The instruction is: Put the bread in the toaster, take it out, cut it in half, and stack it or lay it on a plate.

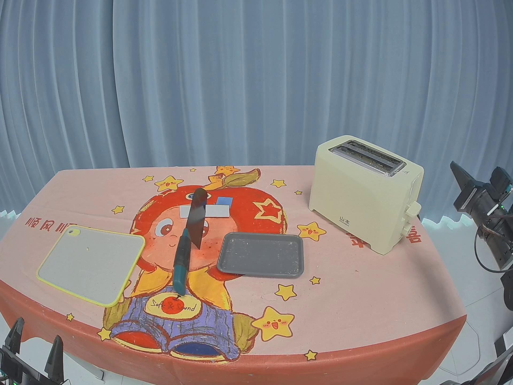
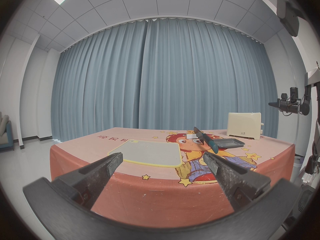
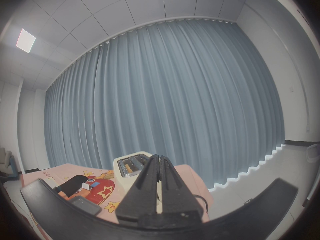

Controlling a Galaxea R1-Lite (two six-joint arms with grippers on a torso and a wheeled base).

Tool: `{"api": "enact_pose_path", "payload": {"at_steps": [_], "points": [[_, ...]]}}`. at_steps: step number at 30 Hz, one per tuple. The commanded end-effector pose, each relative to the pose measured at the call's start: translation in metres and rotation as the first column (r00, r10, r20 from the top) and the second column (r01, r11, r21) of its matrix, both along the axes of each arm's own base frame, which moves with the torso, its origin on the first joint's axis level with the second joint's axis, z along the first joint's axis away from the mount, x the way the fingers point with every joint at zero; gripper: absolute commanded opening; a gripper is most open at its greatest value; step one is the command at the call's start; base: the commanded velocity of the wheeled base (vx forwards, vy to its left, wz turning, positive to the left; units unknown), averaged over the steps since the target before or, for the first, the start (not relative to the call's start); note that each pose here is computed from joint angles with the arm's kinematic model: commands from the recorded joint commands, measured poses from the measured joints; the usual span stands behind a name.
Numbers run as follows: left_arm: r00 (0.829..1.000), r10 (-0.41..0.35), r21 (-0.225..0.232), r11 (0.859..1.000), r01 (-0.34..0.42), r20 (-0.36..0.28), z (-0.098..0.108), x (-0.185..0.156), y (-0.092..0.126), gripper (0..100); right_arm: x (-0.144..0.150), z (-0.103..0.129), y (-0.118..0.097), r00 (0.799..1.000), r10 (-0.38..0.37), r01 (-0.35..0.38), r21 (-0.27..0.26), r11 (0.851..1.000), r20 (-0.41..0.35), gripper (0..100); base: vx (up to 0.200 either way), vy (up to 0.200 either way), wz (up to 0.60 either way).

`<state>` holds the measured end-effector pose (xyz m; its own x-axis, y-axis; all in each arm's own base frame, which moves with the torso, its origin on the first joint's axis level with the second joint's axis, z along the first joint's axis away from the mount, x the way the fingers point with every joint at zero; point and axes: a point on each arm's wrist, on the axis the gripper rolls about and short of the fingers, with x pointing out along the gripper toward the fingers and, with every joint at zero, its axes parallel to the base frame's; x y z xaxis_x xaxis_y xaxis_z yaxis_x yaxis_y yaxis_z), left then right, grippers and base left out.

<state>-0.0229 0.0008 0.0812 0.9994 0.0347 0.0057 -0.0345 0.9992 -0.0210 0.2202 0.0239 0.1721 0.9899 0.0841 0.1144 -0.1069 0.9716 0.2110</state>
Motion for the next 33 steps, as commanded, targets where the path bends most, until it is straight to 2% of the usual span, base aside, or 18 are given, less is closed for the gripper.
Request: {"api": "enact_pose_path", "payload": {"at_steps": [1,10,14,19,25,33], "points": [[1.000,0.001,-0.001,1.000,-0.001,-0.010,-0.005,0.001,0.000,100,-0.008,0.012,0.000,0.998,0.000,-0.001,0.003,1.000,0.059,0,0.000,0.000,0.00],[1.000,-0.001,-0.001,1.000,0.001,-0.010,-0.005,0.001,0.000,100,-0.011,0.017,-0.001,0.997,0.008,-0.008,0.002,1.000,0.077,0,0.000,0.000,0.00],[1.000,-0.001,-0.001,1.000,0.001,-0.010,-0.005,0.001,0.000,100,-0.012,0.012,0.001,0.998,0.018,-0.018,-0.005,1.000,0.059,0,0.000,0.000,0.00],[1.000,-0.001,-0.001,1.000,0.001,-0.010,-0.005,0.001,0.000,100,-0.018,0.008,0.006,0.998,0.046,-0.044,-0.049,0.998,0.042,0,0.000,0.000,0.00],[1.000,0.001,-0.001,1.000,-0.001,-0.010,-0.005,0.001,0.000,100,-0.019,0.003,0.006,0.999,0.044,-0.043,-0.054,0.998,0.019,0,0.000,0.000,0.00],[1.000,0.001,-0.001,1.000,-0.001,-0.010,-0.005,0.001,0.000,100,-0.016,-0.021,0.010,0.995,0.053,-0.059,-0.072,0.996,-0.084,0,0.000,0.000,0.00]]}}
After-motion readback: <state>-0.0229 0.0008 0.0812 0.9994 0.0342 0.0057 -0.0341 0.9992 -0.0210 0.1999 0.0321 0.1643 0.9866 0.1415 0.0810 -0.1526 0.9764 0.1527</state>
